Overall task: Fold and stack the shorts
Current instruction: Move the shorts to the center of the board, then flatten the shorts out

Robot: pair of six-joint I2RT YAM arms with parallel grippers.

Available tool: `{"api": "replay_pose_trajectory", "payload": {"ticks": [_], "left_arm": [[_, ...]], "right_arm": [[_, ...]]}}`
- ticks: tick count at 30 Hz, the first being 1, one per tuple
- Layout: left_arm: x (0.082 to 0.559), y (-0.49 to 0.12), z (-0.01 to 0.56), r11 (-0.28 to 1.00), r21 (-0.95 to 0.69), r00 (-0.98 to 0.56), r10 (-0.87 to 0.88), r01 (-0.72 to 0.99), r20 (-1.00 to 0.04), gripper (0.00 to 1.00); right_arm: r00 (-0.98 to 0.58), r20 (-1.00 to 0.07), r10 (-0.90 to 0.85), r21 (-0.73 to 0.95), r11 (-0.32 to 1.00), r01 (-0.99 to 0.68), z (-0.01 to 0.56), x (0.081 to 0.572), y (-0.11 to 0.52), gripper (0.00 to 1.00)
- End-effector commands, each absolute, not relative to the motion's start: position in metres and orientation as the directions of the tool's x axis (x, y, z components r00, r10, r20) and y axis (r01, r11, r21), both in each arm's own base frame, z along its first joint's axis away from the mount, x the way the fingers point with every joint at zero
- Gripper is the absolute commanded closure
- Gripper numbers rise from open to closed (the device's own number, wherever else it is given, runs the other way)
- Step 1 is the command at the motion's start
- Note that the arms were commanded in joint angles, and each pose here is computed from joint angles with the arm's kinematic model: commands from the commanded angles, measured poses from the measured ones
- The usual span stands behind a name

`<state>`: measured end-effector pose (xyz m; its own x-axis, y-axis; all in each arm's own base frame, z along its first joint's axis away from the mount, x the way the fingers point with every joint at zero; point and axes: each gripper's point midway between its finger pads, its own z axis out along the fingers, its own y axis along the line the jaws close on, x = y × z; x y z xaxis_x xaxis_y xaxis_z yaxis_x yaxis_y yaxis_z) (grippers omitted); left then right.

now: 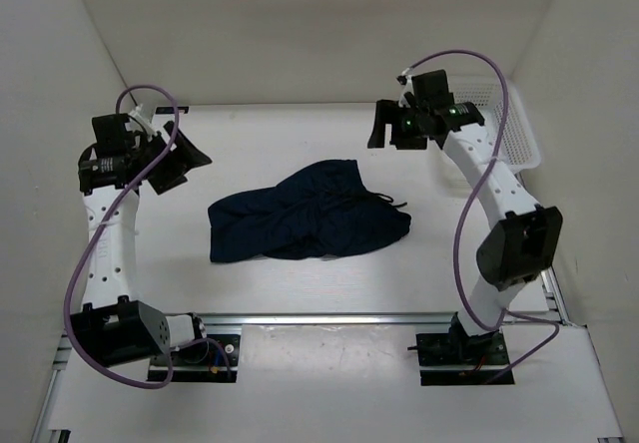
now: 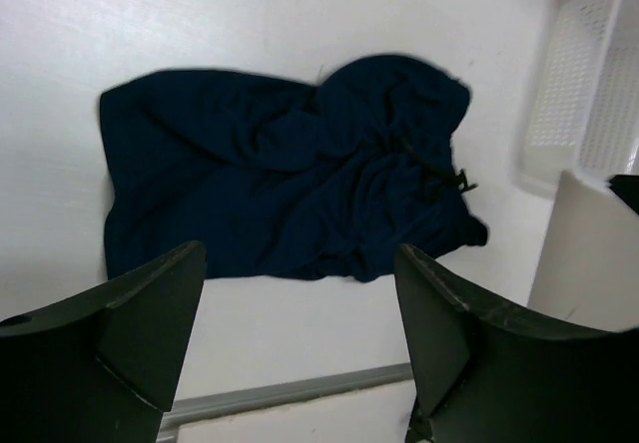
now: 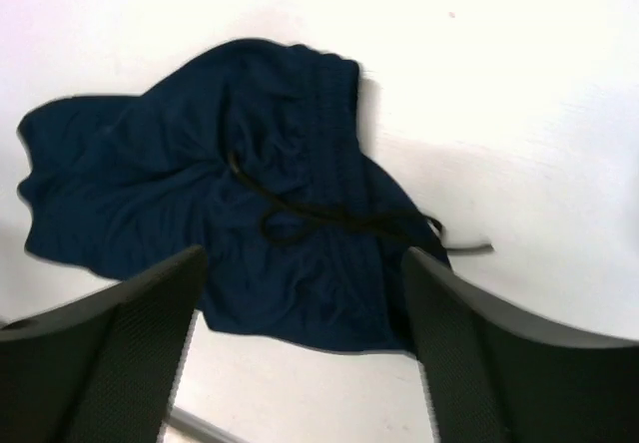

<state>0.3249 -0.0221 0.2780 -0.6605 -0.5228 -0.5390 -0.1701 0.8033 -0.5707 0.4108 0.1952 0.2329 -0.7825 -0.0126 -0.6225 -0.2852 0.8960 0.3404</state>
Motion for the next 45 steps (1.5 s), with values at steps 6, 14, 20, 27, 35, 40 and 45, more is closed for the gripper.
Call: {"api": "replay_pose_trajectory", "payload": {"ticks": [6, 14, 20, 27, 35, 40, 45], "left_arm": [[0.303, -0.044, 0.189, 0.777, -0.524, -0.748, -0.568, -0.349, -0.343, 0.33], [0.285, -0.039, 0.089, 0.764, -0.339, -0.772, -0.62, -0.55, -0.144, 0.06], [0.302, -0.006, 0.082, 0.721, -0.292, -0.713, -0.684, -0.629, -0.154, 0.05], [0.347, 0.007, 0.076, 0.705, -0.263, -0.69, -0.705, -0.659, -0.164, 0.0], [0.367, -0.003, 0.041, 0.741, -0.23, -0.75, -0.658, -0.631, -0.066, 0.01], [0.366, -0.019, 0.027, 0.77, -0.244, -0.794, -0.608, -0.589, -0.003, 0.46], [0.383, -0.025, 0.049, 0.781, -0.286, -0.808, -0.588, -0.555, -0.035, 0.9]], "right_arm": [[-0.798, -0.588, 0.133, 0.375, 0.919, -0.123, 0.209, 0.335, 0.163, 0.61], [-0.88, -0.46, -0.116, 0.275, 0.924, -0.266, 0.146, 0.309, 0.195, 0.08], [-0.861, -0.482, -0.163, 0.128, 0.959, -0.253, 0.137, 0.388, 0.204, 0.03], [-0.857, -0.473, -0.204, 0.085, 0.958, -0.275, 0.107, 0.463, 0.235, 0.05], [-0.848, -0.491, -0.201, 0.197, 0.922, -0.332, 0.078, 0.495, 0.275, 0.06], [-0.833, -0.523, -0.181, 0.221, 0.915, -0.338, 0.085, 0.499, 0.28, 0.79], [-0.774, -0.618, -0.136, 0.223, 0.914, -0.339, 0.14, 0.512, 0.273, 1.0]]}}
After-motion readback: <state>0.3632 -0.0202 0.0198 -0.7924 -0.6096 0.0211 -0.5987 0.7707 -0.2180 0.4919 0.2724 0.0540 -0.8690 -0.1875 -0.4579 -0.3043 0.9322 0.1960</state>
